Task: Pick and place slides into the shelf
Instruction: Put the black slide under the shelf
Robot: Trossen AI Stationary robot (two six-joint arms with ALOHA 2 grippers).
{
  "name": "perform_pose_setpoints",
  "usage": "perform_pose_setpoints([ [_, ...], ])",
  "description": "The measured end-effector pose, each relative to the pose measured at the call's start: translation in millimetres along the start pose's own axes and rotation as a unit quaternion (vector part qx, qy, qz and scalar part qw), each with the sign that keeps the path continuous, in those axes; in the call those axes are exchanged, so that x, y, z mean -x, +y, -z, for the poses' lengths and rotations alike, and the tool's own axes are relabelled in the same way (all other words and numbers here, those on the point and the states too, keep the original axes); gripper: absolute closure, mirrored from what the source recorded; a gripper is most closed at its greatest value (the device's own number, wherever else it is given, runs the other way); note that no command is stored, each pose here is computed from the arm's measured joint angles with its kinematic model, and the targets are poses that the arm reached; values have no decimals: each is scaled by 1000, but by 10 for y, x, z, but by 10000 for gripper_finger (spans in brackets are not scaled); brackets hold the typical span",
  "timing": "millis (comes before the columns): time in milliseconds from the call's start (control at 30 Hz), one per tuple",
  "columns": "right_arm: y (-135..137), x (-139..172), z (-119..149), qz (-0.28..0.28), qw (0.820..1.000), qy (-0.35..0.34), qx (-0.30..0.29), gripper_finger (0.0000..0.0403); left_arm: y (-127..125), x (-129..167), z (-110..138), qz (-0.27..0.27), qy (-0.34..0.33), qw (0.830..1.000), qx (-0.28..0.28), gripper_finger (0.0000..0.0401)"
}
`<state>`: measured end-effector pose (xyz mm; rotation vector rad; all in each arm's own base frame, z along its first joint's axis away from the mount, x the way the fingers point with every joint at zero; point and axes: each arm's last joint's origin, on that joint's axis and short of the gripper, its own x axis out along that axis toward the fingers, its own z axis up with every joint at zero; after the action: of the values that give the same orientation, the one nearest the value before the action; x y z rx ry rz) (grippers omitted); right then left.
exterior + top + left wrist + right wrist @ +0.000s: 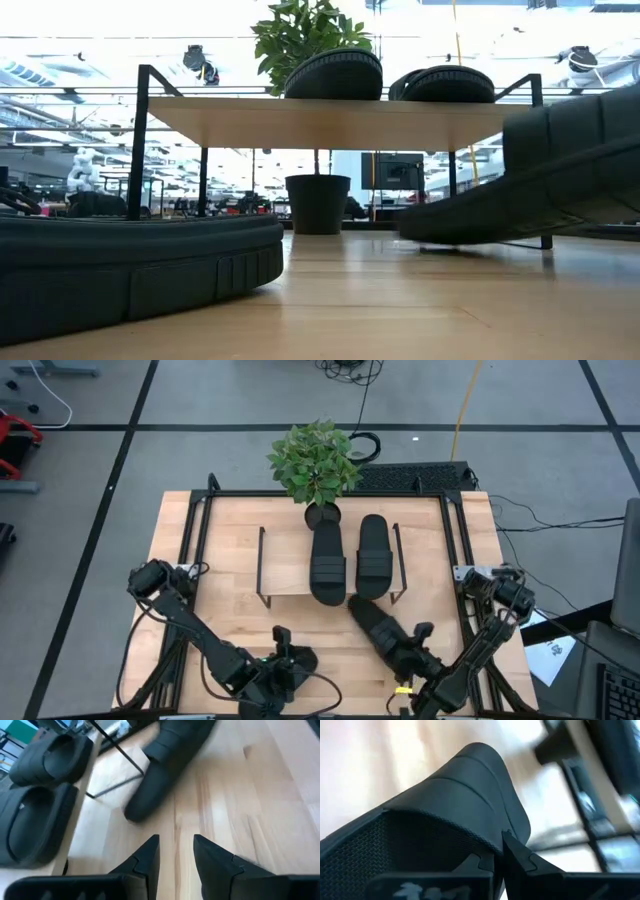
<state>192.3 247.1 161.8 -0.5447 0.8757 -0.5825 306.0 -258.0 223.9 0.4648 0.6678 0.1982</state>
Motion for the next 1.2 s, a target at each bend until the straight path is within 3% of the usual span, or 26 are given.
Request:
perform_pose_setpoints([
  [167,11,-118,13,75,996,41,-40,402,-1,-1,25,-2,8,1000,-3,284],
  [333,80,-344,-30,89,992,84,-44,402,25,-30,20,-5,11,1000,6,284],
  [633,64,-561,-137,97,987,93,-87,398,32,-39,18,-6,11,1000,16,284],
  [733,85,-644,-187,85,986,94,-104,393,32,-40,19,-6,11,1000,17,284],
  [1033,209,-720,-255,19,993,108,-49,383,26,-33,20,-5,11,1000,22,284],
  [1200,227,-716,-266,12,992,104,-66,344,24,-32,20,-5,11,1000,22,284],
])
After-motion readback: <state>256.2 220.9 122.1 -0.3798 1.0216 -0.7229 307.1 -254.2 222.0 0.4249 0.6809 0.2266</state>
